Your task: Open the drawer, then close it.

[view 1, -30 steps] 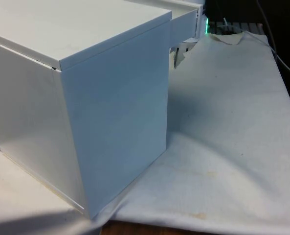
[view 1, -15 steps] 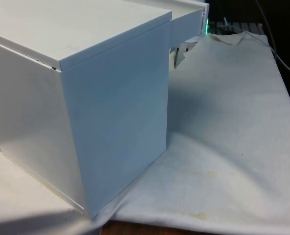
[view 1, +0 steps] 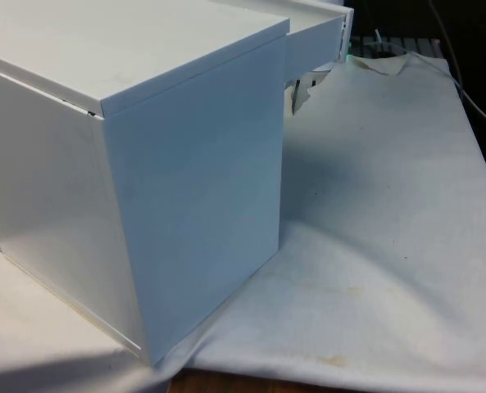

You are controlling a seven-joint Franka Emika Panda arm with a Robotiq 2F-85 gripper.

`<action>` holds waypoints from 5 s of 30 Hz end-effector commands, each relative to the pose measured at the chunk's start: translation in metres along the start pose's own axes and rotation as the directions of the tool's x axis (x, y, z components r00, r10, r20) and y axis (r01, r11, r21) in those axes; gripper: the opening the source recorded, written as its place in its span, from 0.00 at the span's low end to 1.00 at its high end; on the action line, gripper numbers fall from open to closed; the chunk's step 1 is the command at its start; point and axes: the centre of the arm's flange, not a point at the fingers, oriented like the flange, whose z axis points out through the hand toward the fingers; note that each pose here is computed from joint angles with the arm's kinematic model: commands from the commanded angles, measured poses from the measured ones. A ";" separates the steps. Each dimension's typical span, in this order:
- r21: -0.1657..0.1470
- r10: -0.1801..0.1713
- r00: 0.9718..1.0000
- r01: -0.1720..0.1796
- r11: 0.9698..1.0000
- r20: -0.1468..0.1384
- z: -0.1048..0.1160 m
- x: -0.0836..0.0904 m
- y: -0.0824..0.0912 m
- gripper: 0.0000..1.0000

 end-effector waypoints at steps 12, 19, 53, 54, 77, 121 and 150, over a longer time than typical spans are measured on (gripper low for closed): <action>-0.018 0.003 1.000 -0.003 1.000 -0.009 -0.002 0.004 -0.002 0.31; -0.019 0.005 1.000 -0.005 1.000 -0.013 -0.002 0.004 -0.001 0.68; -0.007 -0.018 0.999 0.018 1.000 -0.034 -0.030 0.029 -0.068 1.00; -0.006 -0.019 0.999 0.018 1.000 -0.034 -0.030 0.030 -0.068 1.00; -0.011 -0.082 0.997 0.082 0.997 0.013 -0.018 0.038 -0.074 1.00; -0.033 -0.078 0.995 0.081 0.996 0.067 0.027 0.020 -0.049 0.00; -0.114 -0.078 0.991 0.091 0.989 0.110 0.029 0.018 -0.022 0.00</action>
